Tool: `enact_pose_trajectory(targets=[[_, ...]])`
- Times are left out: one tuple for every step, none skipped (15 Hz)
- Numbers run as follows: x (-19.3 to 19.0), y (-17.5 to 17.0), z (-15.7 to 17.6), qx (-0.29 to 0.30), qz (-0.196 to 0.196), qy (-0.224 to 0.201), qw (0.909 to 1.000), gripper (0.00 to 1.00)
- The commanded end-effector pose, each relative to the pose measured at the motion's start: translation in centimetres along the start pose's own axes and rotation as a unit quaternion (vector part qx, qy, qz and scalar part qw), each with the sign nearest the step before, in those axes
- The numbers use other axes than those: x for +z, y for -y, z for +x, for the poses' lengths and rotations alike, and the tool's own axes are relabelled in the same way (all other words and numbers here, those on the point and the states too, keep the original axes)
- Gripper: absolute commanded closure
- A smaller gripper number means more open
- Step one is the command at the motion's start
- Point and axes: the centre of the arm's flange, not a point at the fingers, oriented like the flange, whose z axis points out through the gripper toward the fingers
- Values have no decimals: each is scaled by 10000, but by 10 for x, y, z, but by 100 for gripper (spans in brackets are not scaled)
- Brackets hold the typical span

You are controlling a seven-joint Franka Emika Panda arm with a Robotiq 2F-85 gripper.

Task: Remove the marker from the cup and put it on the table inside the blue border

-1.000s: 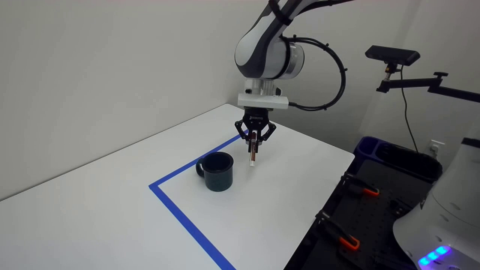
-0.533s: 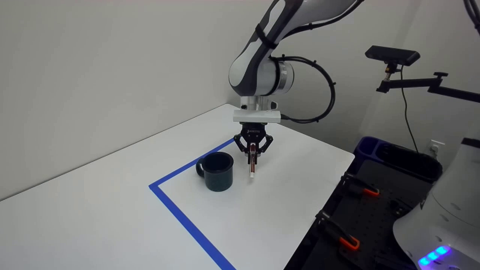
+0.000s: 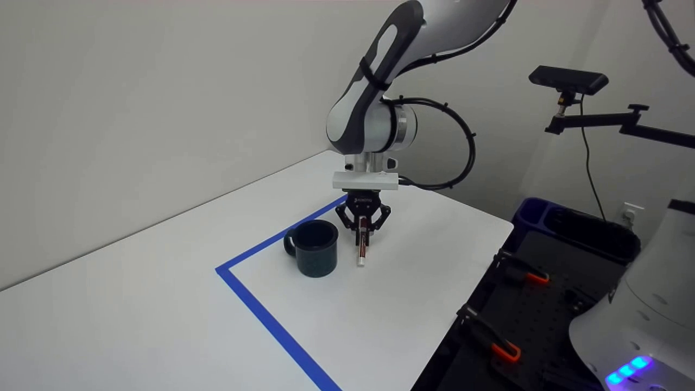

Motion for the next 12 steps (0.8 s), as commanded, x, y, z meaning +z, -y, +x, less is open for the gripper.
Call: enact_pose_trajectory(targets=[[-3, 5, -1, 104, 67, -98, 9999, 48], [-6, 3, -2, 94, 129, -118, 9998, 41], [-9, 1, -2, 120, 151, -179, 9997, 33], [-14, -2, -2, 152, 155, -234, 9995, 26], [-17, -5, -1, 171, 170, -277, 9993, 17], [-22, -8, 0, 209, 195, -337, 9990, 11], [-27, -10, 1, 265, 222, -397, 9986, 2], [-33, -13, 2, 326, 261, -454, 9981, 0], [-39, -15, 3, 369, 306, -504, 9976, 0], [-45, -16, 4, 404, 334, -545, 9971, 0], [-51, -18, 5, 453, 357, -584, 9966, 0], [-55, -18, 6, 503, 377, -610, 9962, 0]])
